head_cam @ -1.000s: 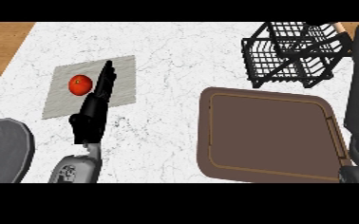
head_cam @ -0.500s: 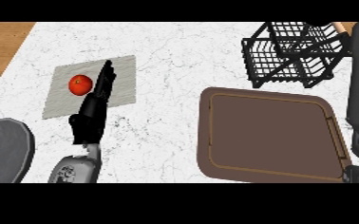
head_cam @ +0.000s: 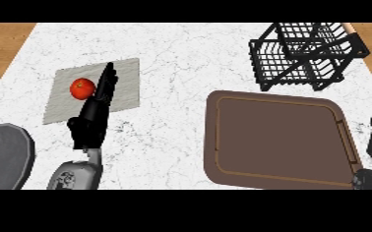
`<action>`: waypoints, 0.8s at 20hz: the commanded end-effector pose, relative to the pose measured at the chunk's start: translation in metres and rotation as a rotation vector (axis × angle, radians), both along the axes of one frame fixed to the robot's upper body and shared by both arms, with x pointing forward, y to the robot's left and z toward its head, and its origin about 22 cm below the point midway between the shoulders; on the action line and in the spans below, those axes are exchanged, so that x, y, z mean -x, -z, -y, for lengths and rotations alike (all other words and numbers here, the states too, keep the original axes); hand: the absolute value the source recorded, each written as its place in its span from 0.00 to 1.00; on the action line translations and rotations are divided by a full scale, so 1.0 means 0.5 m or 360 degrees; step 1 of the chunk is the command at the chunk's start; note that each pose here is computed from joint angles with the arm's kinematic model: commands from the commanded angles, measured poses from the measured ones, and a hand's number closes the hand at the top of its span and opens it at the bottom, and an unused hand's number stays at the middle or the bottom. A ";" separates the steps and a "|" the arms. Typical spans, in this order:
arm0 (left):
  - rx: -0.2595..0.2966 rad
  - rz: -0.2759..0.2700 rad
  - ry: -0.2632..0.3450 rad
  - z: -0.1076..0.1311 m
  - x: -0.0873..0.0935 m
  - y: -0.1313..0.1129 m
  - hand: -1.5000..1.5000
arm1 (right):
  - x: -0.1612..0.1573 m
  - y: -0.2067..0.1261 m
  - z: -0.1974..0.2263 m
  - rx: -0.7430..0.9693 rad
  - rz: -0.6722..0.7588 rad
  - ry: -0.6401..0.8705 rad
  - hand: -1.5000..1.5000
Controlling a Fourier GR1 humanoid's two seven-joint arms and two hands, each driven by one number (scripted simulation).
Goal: Pick the cupcake from the tray and place it in the tiered basket
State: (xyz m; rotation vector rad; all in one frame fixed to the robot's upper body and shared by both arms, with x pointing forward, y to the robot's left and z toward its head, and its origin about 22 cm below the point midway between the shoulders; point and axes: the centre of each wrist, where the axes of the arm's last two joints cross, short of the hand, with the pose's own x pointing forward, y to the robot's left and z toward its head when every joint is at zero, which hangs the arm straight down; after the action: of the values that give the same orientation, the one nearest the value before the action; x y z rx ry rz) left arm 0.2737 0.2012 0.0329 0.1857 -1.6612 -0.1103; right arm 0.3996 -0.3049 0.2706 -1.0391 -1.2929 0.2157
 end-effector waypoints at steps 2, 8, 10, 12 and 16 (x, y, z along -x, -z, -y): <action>-0.0015 0.0014 -0.0038 -0.015 -0.039 -0.009 0.50 | 0.043 0.003 0.065 -0.0147 0.0161 0.0236 0.00; -0.0012 -0.0019 -0.0065 -0.020 0.005 0.020 0.50 | 0.170 -0.008 0.230 -0.0417 0.0232 0.0423 0.00; 0.0000 -0.0015 -0.0038 -0.002 0.007 0.011 0.50 | 0.213 -0.005 0.263 -0.0489 0.0323 0.0415 0.00; 0.0003 -0.0007 -0.0084 -0.035 0.001 -0.009 0.50 | 0.280 0.010 0.326 -0.0490 0.0346 0.0437 0.00; 0.0031 -0.0027 -0.0073 -0.018 0.026 0.018 0.50 | 0.418 0.051 0.398 -0.0458 0.0325 0.0419 0.00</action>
State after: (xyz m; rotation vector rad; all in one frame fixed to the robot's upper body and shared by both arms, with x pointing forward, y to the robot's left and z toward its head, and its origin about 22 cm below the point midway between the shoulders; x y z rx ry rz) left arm 0.2678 0.2121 0.0261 0.2166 -1.6494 -0.0811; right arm 0.2496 -0.4769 0.2545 -0.9687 -1.2946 -0.2762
